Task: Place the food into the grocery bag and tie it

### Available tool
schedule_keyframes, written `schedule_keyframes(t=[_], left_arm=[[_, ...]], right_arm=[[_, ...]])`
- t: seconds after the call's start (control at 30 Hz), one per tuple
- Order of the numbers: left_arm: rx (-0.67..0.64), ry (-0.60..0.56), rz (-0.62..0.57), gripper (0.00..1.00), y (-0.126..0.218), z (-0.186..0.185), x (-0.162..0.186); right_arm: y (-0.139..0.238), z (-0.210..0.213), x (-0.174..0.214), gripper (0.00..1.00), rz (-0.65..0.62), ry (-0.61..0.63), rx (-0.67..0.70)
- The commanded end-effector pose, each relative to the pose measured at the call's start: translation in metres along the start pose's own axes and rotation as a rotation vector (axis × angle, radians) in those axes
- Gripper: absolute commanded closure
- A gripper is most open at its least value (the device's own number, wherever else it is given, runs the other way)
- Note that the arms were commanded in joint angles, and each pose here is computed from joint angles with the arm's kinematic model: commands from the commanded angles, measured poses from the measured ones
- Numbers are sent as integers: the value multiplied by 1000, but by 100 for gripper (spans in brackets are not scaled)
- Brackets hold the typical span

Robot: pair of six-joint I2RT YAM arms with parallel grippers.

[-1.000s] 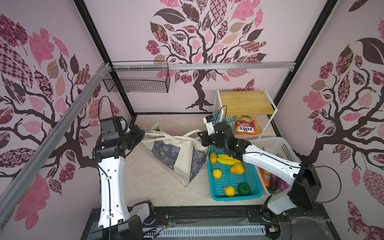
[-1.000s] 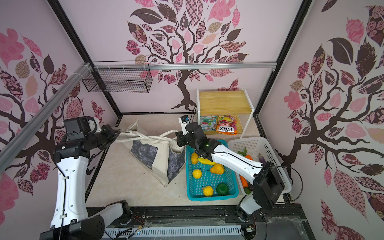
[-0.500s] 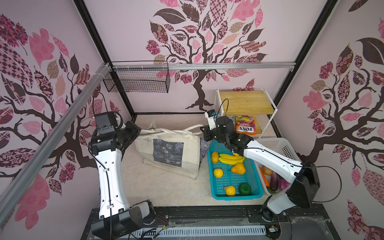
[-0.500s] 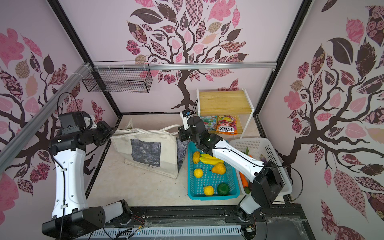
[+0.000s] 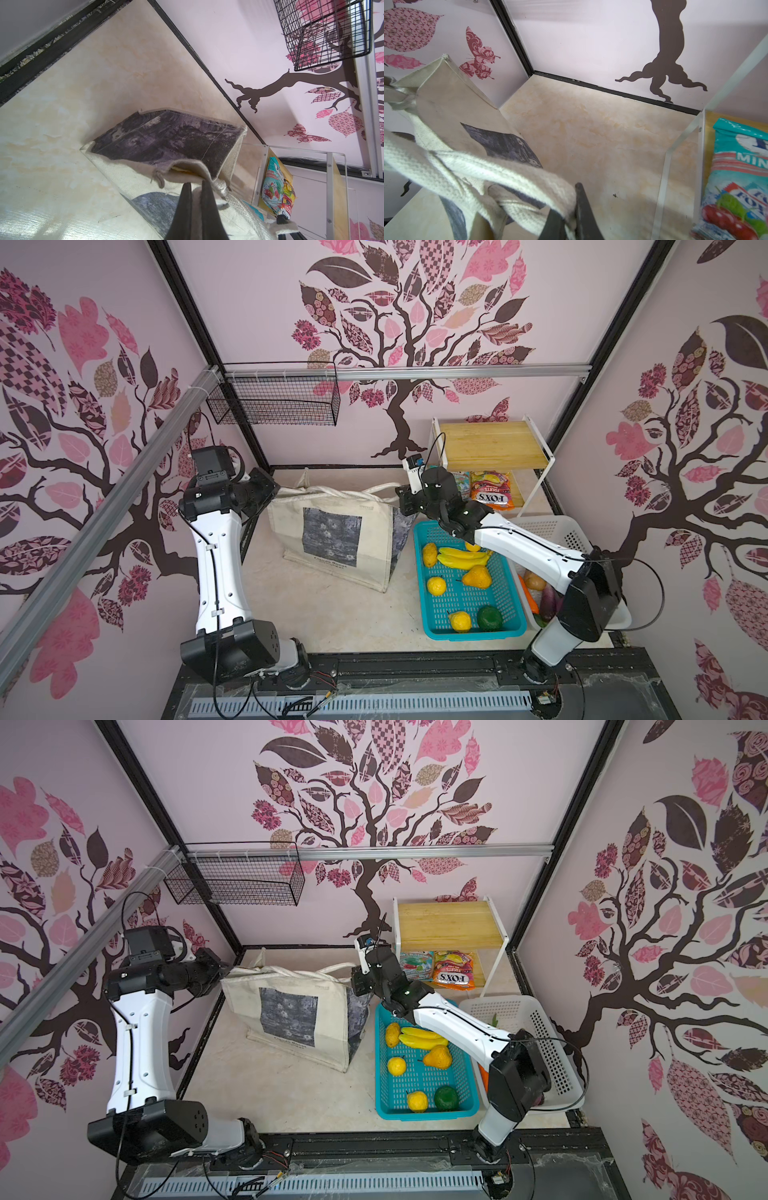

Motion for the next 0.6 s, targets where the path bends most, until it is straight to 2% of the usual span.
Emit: schedule_keyframes(t=[0.0,0.1,0.2,0.33,0.47,0.57], left_arm=[[-123,-26,-509,100,56,20,-97],[-250,4,-553,100,49,51,-101],[-266,28,-498,100,34,65,-95],[-177,40,-411,100,9,65,-67],[-148,8,-366,100,-3,56,-53],[-96,-2,-308,98,-7,48,-44]], right_arm=[[5,-101,70,100,283,76,414],[11,-111,69,100,287,51,408],[17,-113,67,100,309,16,369],[9,-79,55,100,254,-5,221],[-1,-41,41,100,234,60,122],[-1,-15,19,97,175,73,36]])
Point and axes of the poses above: each gripper's point midway between its finger pads, its own y axis back along the fingers, its own z axis along the line the jaws close on, x = y × z, the point moved 1 cm from there along y, back along the fingers, and after that the axes turned 9 degrees about y, right-handed, at the moved point
